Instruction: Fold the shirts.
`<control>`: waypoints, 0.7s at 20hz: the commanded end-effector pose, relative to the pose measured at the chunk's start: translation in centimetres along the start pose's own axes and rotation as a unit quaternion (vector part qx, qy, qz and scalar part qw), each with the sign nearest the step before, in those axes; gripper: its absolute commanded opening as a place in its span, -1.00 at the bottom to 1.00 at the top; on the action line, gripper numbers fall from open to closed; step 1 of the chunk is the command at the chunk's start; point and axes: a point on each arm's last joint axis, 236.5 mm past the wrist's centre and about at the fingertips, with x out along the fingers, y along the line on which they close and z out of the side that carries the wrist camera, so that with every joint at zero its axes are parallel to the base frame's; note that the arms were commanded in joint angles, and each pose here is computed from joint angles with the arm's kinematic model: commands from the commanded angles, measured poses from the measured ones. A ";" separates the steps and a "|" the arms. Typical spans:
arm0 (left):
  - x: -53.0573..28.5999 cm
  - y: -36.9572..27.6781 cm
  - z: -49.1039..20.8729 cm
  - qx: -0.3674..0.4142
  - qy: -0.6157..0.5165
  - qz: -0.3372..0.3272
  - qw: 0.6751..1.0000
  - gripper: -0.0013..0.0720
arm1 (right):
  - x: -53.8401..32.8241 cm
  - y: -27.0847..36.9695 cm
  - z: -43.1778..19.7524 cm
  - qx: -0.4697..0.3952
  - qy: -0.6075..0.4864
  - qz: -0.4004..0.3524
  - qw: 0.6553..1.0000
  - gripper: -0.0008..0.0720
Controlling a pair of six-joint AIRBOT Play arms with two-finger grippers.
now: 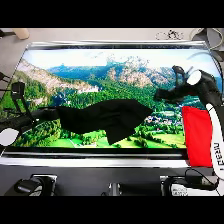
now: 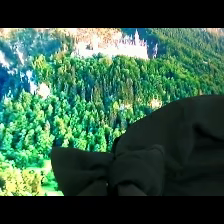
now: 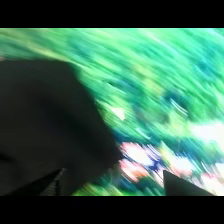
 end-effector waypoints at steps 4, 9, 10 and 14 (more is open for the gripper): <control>0.1 -0.4 -0.1 -0.008 0.001 -0.009 1.000 -0.89 | 7.6 1.0 -4.5 0.114 0.120 0.103 0.981 0.92; -0.9 -1.1 1.4 -0.001 -0.019 -0.017 1.000 -0.89 | 9.2 6.1 -2.1 0.050 0.073 0.135 0.987 -0.91; -1.8 -1.5 3.1 0.017 -0.039 -0.020 0.999 -0.89 | 7.5 6.7 -0.8 0.030 0.055 0.140 0.988 -0.93; -13.4 -4.1 16.7 0.062 -0.224 -0.017 0.972 -0.89 | -9.3 8.8 5.7 -0.087 -0.116 0.126 0.981 -0.93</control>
